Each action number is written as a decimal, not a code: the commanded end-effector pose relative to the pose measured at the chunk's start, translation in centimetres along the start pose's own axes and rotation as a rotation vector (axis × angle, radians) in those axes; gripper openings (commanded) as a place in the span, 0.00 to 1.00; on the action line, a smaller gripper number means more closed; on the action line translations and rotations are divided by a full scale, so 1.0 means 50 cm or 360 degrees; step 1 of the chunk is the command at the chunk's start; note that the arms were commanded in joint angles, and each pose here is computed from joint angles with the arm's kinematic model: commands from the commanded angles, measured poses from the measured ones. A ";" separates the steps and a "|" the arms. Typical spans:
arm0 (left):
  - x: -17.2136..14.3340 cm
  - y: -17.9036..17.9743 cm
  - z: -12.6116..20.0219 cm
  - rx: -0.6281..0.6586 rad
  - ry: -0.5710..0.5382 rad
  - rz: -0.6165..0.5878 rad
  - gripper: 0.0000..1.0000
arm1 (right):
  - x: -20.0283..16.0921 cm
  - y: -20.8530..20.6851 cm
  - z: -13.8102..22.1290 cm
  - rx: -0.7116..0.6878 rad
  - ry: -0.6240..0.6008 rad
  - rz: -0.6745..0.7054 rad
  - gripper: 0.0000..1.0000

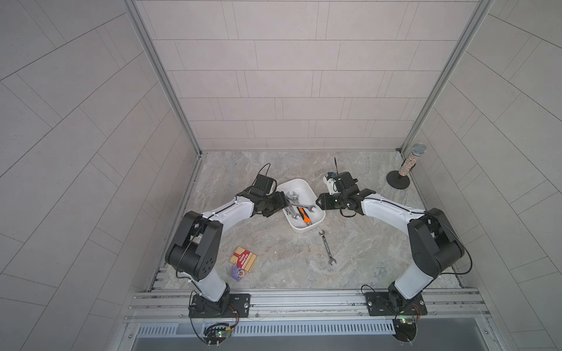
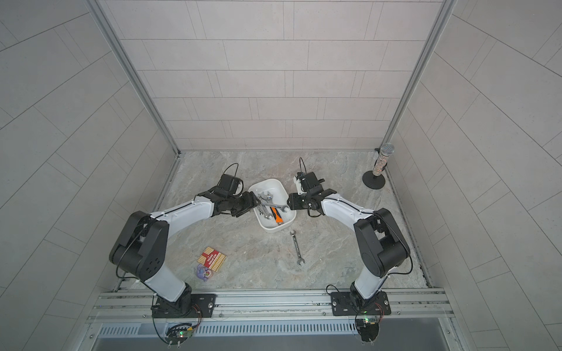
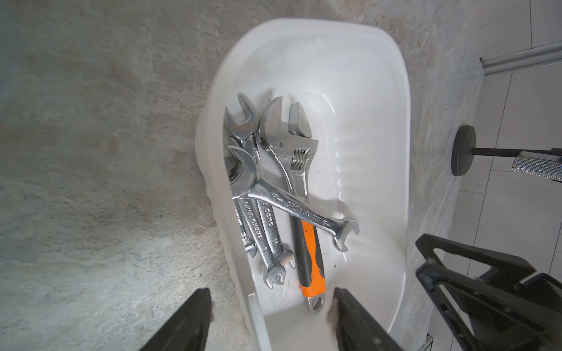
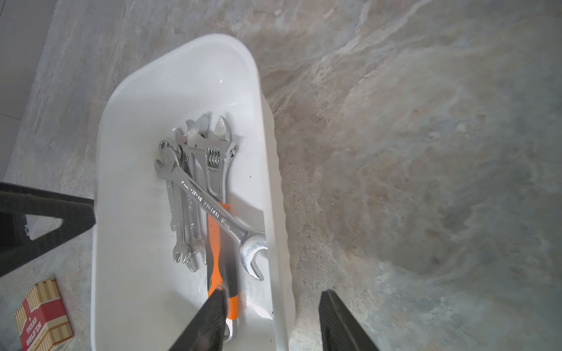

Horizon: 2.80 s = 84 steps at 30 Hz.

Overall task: Take out the wrench from the storage box
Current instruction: Adjust the storage box at the center of the board, then pick up the wrench from the storage box.

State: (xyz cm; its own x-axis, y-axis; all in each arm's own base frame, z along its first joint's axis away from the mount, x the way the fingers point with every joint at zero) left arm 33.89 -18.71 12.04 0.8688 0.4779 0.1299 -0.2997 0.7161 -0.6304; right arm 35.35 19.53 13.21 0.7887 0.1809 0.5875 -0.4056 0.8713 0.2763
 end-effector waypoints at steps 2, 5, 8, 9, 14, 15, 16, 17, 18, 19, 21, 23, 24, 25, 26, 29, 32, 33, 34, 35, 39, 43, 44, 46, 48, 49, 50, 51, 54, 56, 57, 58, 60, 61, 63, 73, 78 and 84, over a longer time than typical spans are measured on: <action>0.010 -0.008 -0.004 0.0001 -0.0015 -0.0010 0.70 | -0.007 0.040 -0.014 0.0107 0.0049 0.0048 0.53; 0.013 -0.011 -0.006 -0.0001 -0.0017 -0.0010 0.70 | -0.016 0.058 -0.015 0.0146 0.0072 0.0067 0.52; 0.016 -0.014 -0.008 -0.0004 -0.0018 -0.0012 0.70 | -0.022 0.069 -0.010 0.0179 0.0076 0.0068 0.51; 0.017 -0.016 -0.008 -0.0005 -0.0018 -0.0013 0.70 | -0.023 0.077 -0.006 0.0200 0.0072 0.0070 0.51; 0.028 -0.013 0.008 0.0001 -0.0048 -0.0004 0.69 | -0.031 0.096 0.013 0.0210 0.0091 0.0116 0.51; 0.030 -0.010 0.016 0.0006 -0.0055 -0.0001 0.69 | -0.029 0.087 0.023 0.0158 0.0088 0.0138 0.51; 0.029 -0.007 0.027 0.0018 -0.0057 -0.0002 0.68 | -0.023 0.080 0.034 0.0110 0.0075 0.0165 0.51; 0.024 -0.002 0.042 0.0049 -0.0056 -0.0012 0.68 | -0.017 0.074 0.046 0.0050 0.0061 0.0198 0.50; 0.017 0.005 0.056 0.0072 -0.0069 -0.0030 0.68 | -0.008 0.073 0.058 0.0007 0.0048 0.0241 0.48; 0.010 0.015 0.064 0.0087 -0.0082 -0.0030 0.68 | 0.002 0.076 0.068 -0.0031 0.0036 0.0278 0.47; -0.001 0.042 0.077 0.0109 -0.0141 -0.0032 0.67 | 0.022 0.104 0.077 -0.0074 0.0015 0.0413 0.47; -0.005 0.061 0.090 0.0130 -0.0157 -0.0029 0.67 | 0.036 0.135 0.065 -0.0082 0.0007 0.0529 0.47; -0.005 0.068 0.096 0.0140 -0.0153 -0.0047 0.67 | 0.041 0.145 0.052 -0.0082 0.0022 0.0584 0.47; -0.006 0.073 0.101 0.0148 -0.0147 -0.0062 0.67 | 0.047 0.149 0.039 -0.0088 0.0047 0.0615 0.46; -0.007 0.076 0.106 0.0153 -0.0141 -0.0070 0.67 | 0.055 0.155 0.026 -0.0087 0.0087 0.0654 0.45; -0.008 0.084 0.116 0.0157 -0.0151 -0.0099 0.67 | 0.070 0.168 -0.021 -0.0075 0.0213 0.0763 0.45; -0.015 0.088 0.108 0.0131 -0.0123 -0.0099 0.67 | 0.077 0.173 -0.069 -0.0066 0.0351 0.0846 0.46; -0.018 0.087 0.104 0.0123 -0.0102 -0.0098 0.67 | 0.078 0.172 -0.083 -0.0069 0.0389 0.0869 0.48; -0.018 0.087 0.102 0.0119 -0.0087 -0.0095 0.67 | 0.076 0.169 -0.096 -0.0073 0.0424 0.0881 0.49; -0.019 0.085 0.100 0.0113 -0.0069 -0.0095 0.67 | 0.075 0.168 -0.107 -0.0076 0.0452 0.0898 0.50; -0.021 0.080 0.095 0.0078 -0.0051 -0.0088 0.67 | 0.069 0.157 -0.144 -0.0109 0.0528 0.0928 0.53; -0.025 0.080 0.090 0.0056 -0.0023 -0.0075 0.67 | 0.063 0.154 -0.169 -0.0101 0.0559 0.0931 0.54; -0.026 0.080 0.090 0.0053 -0.0021 -0.0072 0.67 | 0.061 0.154 -0.175 -0.0099 0.0563 0.0929 0.54; -0.027 0.081 0.089 0.0052 -0.0018 -0.0067 0.67 | 0.058 0.152 -0.186 -0.0099 0.0574 0.0922 0.54; -0.027 0.080 0.090 0.0042 -0.0021 -0.0063 0.67 | 0.055 0.150 -0.195 -0.0099 0.0584 0.0919 0.53; -0.027 0.079 0.091 0.0037 -0.0021 -0.0062 0.67 | 0.055 0.148 -0.197 -0.0101 0.0588 0.0916 0.52; -0.027 0.079 0.091 0.0034 -0.0023 -0.0058 0.67 | 0.056 0.146 -0.201 -0.0104 0.0587 0.0911 0.51; -0.028 0.079 0.091 0.0032 -0.0023 -0.0057 0.67 | 0.056 0.145 -0.204 -0.0104 0.0587 0.0907 0.50; -0.029 0.079 0.092 0.0031 -0.0024 -0.0060 0.67 | 0.059 0.143 -0.211 -0.0102 0.0586 0.0891 0.47; -0.029 0.080 0.092 0.0032 -0.0026 -0.0057 0.67 | 0.061 0.141 -0.215 -0.0108 0.0584 0.0885 0.45; -0.029 0.080 0.092 0.0031 -0.0027 -0.0057 0.67 | 0.061 0.139 -0.216 -0.0110 0.0586 0.0880 0.44; -0.029 0.080 0.092 0.0030 -0.0026 -0.0055 0.67 | 0.060 0.139 -0.218 -0.0108 0.0588 0.0877 0.42; -0.028 0.079 0.094 0.0026 -0.0034 -0.0060 0.67 | 0.059 0.139 -0.221 -0.0108 0.0590 0.0874 0.39; -0.029 0.079 0.094 0.0025 -0.0034 -0.0060 0.67 | 0.059 0.138 -0.222 -0.0109 0.0591 0.0872 0.38; -0.028 0.078 0.094 0.0022 -0.0035 -0.0059 0.67 | 0.058 0.136 -0.225 -0.0116 0.0596 0.0867 0.36; -0.025 0.076 0.096 0.0015 -0.0043 -0.0056 0.67 | 0.056 0.131 -0.230 -0.0121 0.0602 0.0836 0.22; -0.024 0.076 0.099 0.0013 -0.0053 -0.0059 0.67 | 0.051 0.128 -0.234 -0.0126 0.0615 0.0815 0.17; -0.022 0.076 0.103 0.0006 -0.0065 -0.0058 0.67 | 0.045 0.129 -0.236 -0.0128 0.0629 0.0778 0.12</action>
State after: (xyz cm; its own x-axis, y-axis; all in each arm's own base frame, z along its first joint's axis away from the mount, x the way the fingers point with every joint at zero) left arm 29.86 -14.23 13.03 0.8712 0.4615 0.1676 -0.2742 0.7405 -0.6136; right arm 40.20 31.51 8.87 0.6042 0.7119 0.3580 -0.7556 0.6545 -0.0263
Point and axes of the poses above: each gripper's point midway between its finger pads, its own z axis back along the fingers, its own y axis along the line the jaws close on, x = y × z, the point moved 5 cm from there along z, back along the fingers, and after that the axes turned 10 degrees about z, right-handed, at the moved point
